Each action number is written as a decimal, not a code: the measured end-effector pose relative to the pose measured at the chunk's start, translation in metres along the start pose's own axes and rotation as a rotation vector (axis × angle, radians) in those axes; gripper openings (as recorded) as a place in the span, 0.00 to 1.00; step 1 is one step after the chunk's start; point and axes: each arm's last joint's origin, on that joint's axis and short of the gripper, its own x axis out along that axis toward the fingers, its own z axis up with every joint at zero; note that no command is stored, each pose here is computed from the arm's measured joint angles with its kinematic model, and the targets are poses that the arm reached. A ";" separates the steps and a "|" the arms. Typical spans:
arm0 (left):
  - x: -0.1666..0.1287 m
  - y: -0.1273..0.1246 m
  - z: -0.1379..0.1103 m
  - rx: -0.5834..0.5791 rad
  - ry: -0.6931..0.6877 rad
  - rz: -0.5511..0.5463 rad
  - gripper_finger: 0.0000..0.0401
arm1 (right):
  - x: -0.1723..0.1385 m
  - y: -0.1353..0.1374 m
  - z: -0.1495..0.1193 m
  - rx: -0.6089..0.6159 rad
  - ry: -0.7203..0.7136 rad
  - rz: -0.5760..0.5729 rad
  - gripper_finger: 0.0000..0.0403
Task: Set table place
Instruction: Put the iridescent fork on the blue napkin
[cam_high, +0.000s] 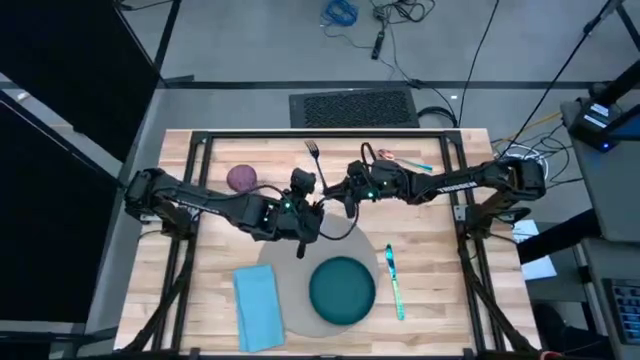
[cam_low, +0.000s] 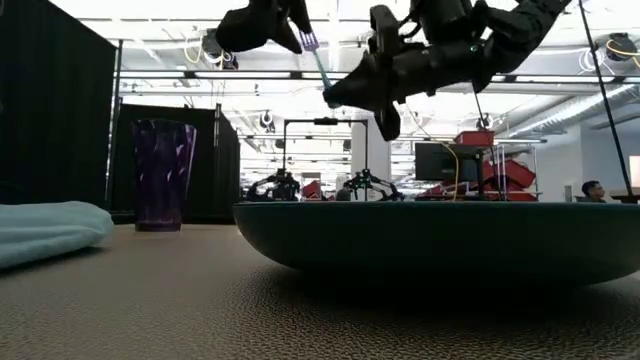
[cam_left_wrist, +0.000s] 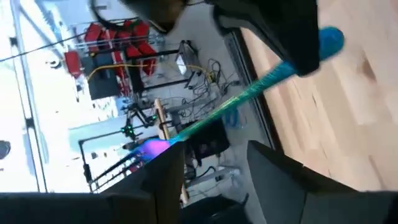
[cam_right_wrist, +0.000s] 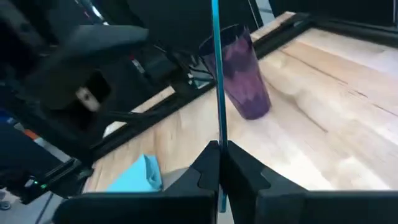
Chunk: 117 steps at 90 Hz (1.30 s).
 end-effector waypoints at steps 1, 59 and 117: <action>0.001 0.000 0.000 -0.009 0.003 0.000 0.40 | 0.000 0.000 0.000 -0.002 0.000 -0.003 0.00; 0.021 0.049 -0.024 -1.237 -0.198 -0.097 0.40 | -0.002 0.015 0.006 -0.373 -0.239 -0.331 0.00; 0.039 0.046 -0.022 -1.308 -0.233 0.082 0.40 | -0.003 0.019 0.014 -0.460 -0.311 -0.294 0.00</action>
